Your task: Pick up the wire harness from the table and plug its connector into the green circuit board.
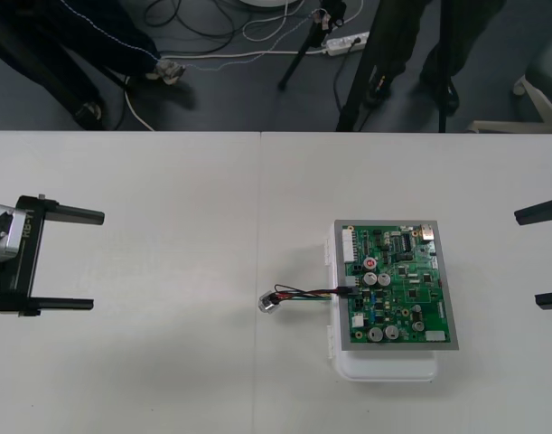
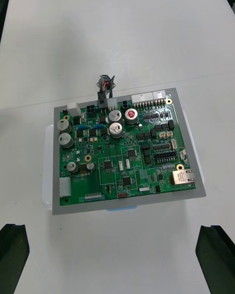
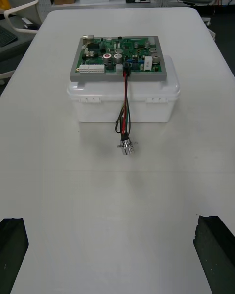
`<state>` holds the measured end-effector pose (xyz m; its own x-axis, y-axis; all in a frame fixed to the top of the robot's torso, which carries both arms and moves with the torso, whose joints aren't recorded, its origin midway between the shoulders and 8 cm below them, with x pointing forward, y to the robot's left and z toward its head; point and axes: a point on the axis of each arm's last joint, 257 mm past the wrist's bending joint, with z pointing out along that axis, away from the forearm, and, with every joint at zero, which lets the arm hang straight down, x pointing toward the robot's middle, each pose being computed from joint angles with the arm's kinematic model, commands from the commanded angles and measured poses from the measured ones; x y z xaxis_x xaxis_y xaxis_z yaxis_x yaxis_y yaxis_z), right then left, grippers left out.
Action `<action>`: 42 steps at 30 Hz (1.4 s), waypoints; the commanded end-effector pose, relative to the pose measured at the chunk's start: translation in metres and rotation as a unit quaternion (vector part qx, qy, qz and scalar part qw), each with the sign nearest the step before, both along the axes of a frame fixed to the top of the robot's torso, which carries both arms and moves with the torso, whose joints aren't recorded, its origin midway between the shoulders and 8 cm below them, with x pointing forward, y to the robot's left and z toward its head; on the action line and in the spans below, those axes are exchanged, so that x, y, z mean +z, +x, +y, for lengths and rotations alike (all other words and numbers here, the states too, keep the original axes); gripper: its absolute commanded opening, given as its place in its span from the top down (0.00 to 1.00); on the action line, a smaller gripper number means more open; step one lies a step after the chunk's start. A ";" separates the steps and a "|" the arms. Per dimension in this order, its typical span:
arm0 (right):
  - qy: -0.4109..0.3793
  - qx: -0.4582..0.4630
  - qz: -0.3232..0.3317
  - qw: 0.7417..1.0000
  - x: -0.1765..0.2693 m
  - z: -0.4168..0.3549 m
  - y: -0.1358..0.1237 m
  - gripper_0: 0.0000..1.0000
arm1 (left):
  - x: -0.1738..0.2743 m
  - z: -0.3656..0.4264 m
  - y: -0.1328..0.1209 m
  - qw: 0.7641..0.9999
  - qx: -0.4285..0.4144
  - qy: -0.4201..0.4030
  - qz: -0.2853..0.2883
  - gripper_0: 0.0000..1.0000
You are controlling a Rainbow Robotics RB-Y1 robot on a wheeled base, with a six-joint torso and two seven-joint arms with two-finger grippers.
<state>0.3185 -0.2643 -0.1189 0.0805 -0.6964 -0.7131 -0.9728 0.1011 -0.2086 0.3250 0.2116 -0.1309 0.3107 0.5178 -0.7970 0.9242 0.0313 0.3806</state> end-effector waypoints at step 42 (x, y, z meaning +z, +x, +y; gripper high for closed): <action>0.008 0.081 -0.078 0.994 -0.007 0.004 -0.018 0.00 | 0.028 -0.001 -0.009 0.999 -0.033 0.025 0.005 0.00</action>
<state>0.3031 -0.2606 -0.1317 0.2707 -0.6669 -0.6942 -0.9445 -0.0447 -0.3254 0.3220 0.2099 -0.1177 0.3264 0.5091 -0.7964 0.9249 0.0018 0.3802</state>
